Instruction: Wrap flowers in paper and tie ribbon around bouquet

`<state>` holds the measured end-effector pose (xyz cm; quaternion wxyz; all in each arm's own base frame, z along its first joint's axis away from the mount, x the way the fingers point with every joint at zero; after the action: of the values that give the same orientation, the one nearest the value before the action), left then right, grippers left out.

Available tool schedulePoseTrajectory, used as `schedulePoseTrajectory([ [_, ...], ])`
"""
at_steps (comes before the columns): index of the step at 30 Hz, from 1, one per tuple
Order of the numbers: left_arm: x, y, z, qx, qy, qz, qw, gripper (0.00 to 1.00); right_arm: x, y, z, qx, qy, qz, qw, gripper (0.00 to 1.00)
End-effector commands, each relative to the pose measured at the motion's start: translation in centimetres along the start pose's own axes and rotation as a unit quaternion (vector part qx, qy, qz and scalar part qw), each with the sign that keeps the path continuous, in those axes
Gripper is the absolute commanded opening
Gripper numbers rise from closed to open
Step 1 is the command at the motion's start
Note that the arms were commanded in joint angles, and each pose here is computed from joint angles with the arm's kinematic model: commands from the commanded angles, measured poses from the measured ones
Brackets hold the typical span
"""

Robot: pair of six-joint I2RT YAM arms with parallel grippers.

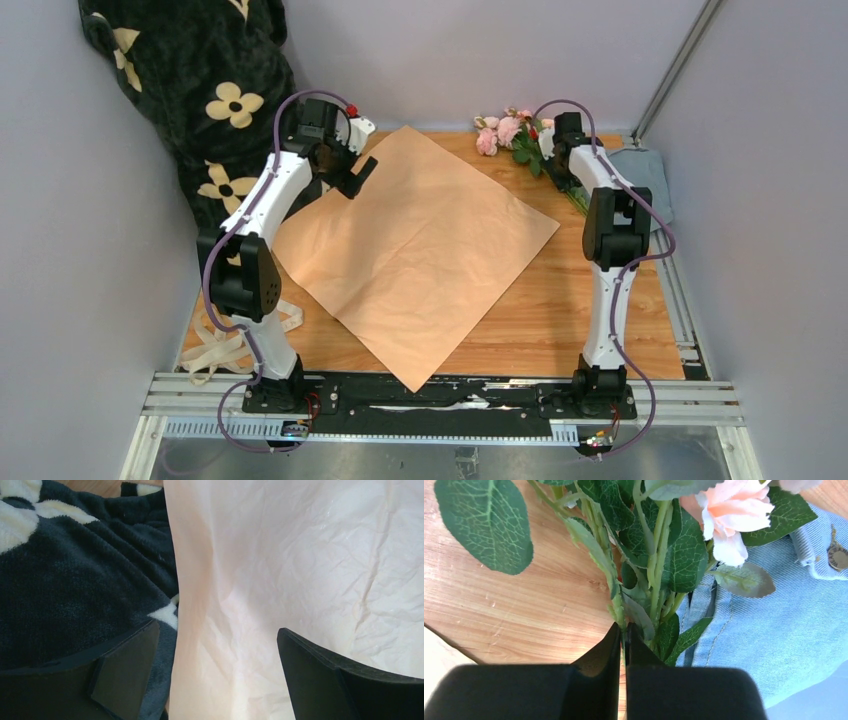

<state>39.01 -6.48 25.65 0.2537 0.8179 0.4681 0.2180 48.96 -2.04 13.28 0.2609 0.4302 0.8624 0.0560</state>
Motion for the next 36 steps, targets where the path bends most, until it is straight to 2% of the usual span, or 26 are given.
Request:
schedulePoseTrajectory([
  [1,-0.6,0.0,-1.0,-0.007,-0.016,0.000,1.000,0.99,0.0,1.1,-1.7,-0.005,-0.014,-0.016,1.000,0.00],
  [6,-0.7,-0.1,-1.4,-0.010,-0.021,-0.001,1.000,0.99,-0.8,2.1,-7.5,-0.059,-0.023,0.004,0.998,0.00],
  [9,-0.9,-0.1,-1.8,-0.014,-0.026,-0.002,1.000,0.99,-0.7,2.6,-11.1,-0.120,0.000,0.024,0.993,0.00],
  [15,-1.2,-0.2,-2.9,-0.027,-0.032,-0.002,0.999,0.99,-1.7,2.0,-16.5,-0.190,0.010,0.124,0.974,0.00],
  [17,-1.2,-0.3,-3.3,-0.030,-0.032,0.000,0.999,0.99,-1.9,1.4,-18.2,-0.219,0.042,0.165,0.961,0.00],
  [21,-1.4,-0.4,-4.3,-0.038,-0.034,0.008,0.999,0.99,-1.3,1.0,-22.4,-0.316,0.109,0.217,0.917,0.00],
  [23,-1.4,-0.5,-4.7,-0.040,-0.032,0.011,0.999,0.99,-1.4,0.6,-24.4,-0.342,0.081,0.240,0.905,0.00],
  [24,-1.4,-0.6,-4.8,-0.040,-0.031,0.013,0.999,0.99,-1.7,0.1,-25.6,-0.340,0.033,0.263,0.902,0.00],
  [25,-1.4,-0.7,-5.0,-0.041,-0.029,0.016,0.999,0.99,-2.5,-0.9,-27.0,-0.309,-0.076,0.298,0.900,0.00],
  [26,-1.4,-0.8,-5.1,-0.040,-0.028,0.017,0.999,0.99,-2.7,-1.6,-27.8,-0.295,-0.130,0.302,0.897,0.00],
  [28,-1.5,-1.1,-5.3,-0.039,-0.026,0.021,0.999,1.00,-2.9,-2.8,-30.1,-0.299,-0.232,0.298,0.876,0.00],
  [29,-1.5,-1.2,-5.4,-0.040,-0.026,0.023,0.999,1.00,-2.6,-3.1,-31.3,-0.322,-0.258,0.295,0.862,0.00],
  [30,-1.5,-1.2,-5.5,-0.040,-0.026,0.025,0.999,1.00,-2.6,-3.5,-33.4,-0.373,-0.278,0.293,0.836,0.00],
  [31,-1.5,-1.2,-5.5,-0.041,-0.026,0.024,0.999,1.00,-2.1,-4.0,-33.9,-0.410,-0.280,0.276,0.823,0.00],
  [32,-1.5,-1.2,-5.6,-0.042,-0.026,0.023,0.999,1.00,-2.0,-4.0,-35.8,-0.469,-0.285,0.256,0.796,0.00],
  [33,-1.5,-1.1,-5.6,-0.043,-0.027,0.021,0.998,1.00,-1.5,-4.4,-35.6,-0.488,-0.284,0.239,0.790,0.00],
  [35,-1.6,-0.9,-5.7,-0.047,-0.031,0.018,0.998,1.00,-0.7,-4.7,-37.3,-0.556,-0.277,0.198,0.758,0.00],
  [36,-1.7,-0.9,-5.8,-0.049,-0.033,0.016,0.998,1.00,-0.4,-4.7,-37.9,-0.570,-0.271,0.188,0.753,0.00],
])
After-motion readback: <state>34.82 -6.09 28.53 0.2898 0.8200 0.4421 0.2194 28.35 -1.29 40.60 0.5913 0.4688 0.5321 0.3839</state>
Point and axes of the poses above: each gripper's point midway between its finger pads, its own z axis out along the fingers, its own x axis along the line the jaws close on, y = z × x, the point moved 10 cm from there along -z, back along the fingers, and after that the axes turned 9 degrees about -z, right-handed, at the moved point
